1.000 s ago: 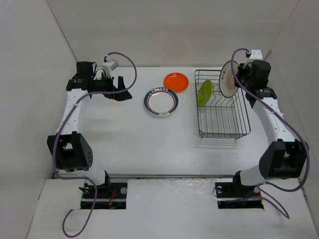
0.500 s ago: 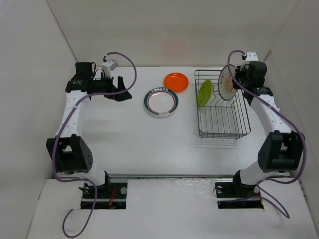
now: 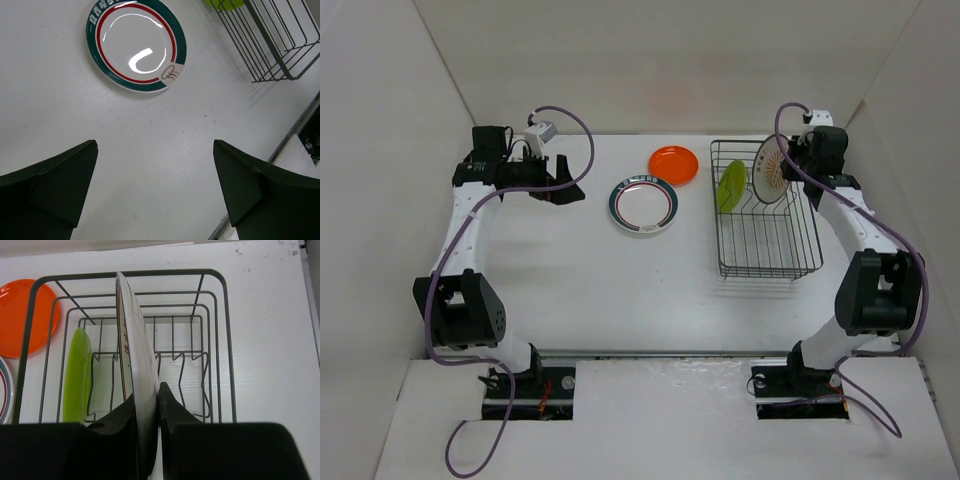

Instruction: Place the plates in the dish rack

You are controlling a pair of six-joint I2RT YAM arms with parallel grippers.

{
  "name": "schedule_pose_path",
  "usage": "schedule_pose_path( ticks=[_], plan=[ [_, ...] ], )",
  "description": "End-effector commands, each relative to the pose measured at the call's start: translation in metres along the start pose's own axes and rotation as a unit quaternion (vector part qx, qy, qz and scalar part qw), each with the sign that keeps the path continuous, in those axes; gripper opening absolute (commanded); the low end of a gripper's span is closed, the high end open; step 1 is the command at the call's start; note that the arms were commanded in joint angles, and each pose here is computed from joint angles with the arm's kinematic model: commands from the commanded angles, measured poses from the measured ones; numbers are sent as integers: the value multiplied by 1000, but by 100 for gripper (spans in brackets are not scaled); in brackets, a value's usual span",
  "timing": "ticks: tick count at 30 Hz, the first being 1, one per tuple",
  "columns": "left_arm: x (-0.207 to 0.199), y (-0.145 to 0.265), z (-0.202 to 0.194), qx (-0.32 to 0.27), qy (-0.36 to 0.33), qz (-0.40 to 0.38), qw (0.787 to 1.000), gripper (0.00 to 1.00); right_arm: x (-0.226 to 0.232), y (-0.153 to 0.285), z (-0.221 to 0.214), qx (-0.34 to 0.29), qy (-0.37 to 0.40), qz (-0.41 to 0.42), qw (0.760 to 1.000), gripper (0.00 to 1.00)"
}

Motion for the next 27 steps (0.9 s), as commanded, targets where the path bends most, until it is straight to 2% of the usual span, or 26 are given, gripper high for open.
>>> schedule_pose_path(
  ticks=[1, 7, 11, 12, 13, 18, 24, 25, 27],
  plan=[
    [-12, 8, 6, -17, -21, -8, 1000, 100, 2, -7, 16, -41, -20, 5, 999, 1],
    [-6, 5, 6, -12, -18, 2, 1000, 100, 3, -13, 9, -31, -19, 3, 999, 2],
    [1, 0, 4, -8, -14, 5, 1000, 100, 13, -14, 8, -30, -15, 12, 999, 25],
    [1, 0, 4, -8, -14, 5, 1000, 100, 13, -14, 8, -30, -15, 12, 999, 49],
    [5, -3, 2, -2, -9, 11, 1000, 100, 13, -13, 13, -35, -15, 13, 999, 57],
    [26, -16, -9, 21, -5, 26, 999, 100, 16, -8, 24, -47, -13, 8, 999, 66],
    [51, -45, -30, 37, 20, 16, 999, 100, 12, 29, 64, -96, -15, -16, 995, 78],
    [55, -49, -31, 37, 20, 17, 999, 100, 13, 35, 66, -99, -20, -15, 995, 85],
    [63, -64, -43, 44, 41, -4, 998, 100, 15, 56, 80, -120, -20, -13, 992, 86]
  ],
)
Point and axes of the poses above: each gripper's point midway between its finger pads, its own y axis back along the fingers, its own x axis along the line the jaws close on, z = x × y, the point moved 4 cm from there along y, back along the fingers, and after that the axes turned 2 degrees about -y, right-handed, at the moved point
